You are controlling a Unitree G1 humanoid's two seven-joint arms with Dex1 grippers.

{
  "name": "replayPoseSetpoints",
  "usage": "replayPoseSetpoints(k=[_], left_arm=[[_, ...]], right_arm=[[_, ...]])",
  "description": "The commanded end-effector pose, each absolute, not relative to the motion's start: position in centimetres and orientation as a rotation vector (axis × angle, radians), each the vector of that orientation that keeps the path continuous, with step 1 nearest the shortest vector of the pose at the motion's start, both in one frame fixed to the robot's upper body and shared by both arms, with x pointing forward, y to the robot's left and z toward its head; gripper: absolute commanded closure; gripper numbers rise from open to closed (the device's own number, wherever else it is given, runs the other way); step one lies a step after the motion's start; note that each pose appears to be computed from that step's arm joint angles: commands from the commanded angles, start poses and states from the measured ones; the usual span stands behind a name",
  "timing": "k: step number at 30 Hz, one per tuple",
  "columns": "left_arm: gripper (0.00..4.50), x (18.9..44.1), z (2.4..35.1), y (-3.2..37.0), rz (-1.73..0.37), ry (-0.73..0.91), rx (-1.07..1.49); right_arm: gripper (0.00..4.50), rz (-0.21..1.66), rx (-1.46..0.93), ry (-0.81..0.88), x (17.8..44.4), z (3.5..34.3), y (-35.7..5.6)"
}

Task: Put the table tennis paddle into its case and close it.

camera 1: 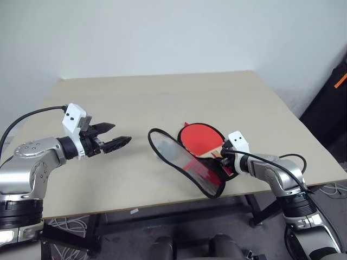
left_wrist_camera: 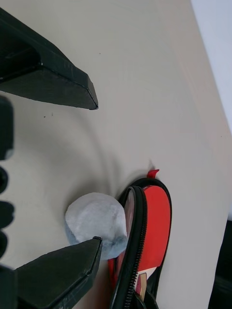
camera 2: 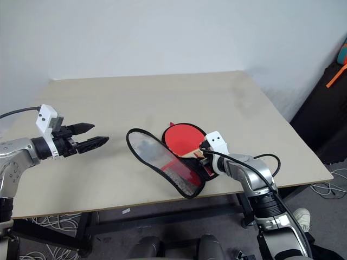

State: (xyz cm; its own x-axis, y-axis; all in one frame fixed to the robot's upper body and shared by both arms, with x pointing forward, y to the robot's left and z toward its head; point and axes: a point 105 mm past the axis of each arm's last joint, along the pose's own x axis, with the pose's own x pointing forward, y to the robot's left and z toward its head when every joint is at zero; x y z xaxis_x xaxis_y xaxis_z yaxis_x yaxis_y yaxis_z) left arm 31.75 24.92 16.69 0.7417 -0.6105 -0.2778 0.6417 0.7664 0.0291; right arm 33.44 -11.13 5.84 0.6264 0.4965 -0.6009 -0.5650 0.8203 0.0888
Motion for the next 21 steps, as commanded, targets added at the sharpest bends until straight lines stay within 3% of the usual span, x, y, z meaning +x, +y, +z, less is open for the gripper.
replayPoseSetpoints(k=[1, 9, 17, 19, 21], left_arm=[[0.00, 31.7, 18.1, 24.7, -0.695, 0.200, 0.143], [0.00, 31.5, 17.5, 24.4, -0.707, 0.216, 0.138], [0.00, 30.7, 15.9, 23.9, -0.760, 0.285, 0.162], [0.00, 30.8, 15.3, 23.0, -0.796, 0.294, 0.169], [0.40, 31.1, 14.7, 21.8, -0.828, 0.296, 0.178]], right_arm=[[2.65, 0.570, -0.131, 0.604, 34.4, 7.2, -11.6], [0.04, 0.570, -0.128, 0.572, 34.8, 8.8, -11.8], [0.02, 0.724, -0.015, 0.350, 34.0, 18.0, -13.1], [0.02, 0.759, 0.088, 0.224, 34.2, 22.6, -13.8], [0.00, 0.742, 0.131, 0.108, 34.7, 26.4, -14.7]])
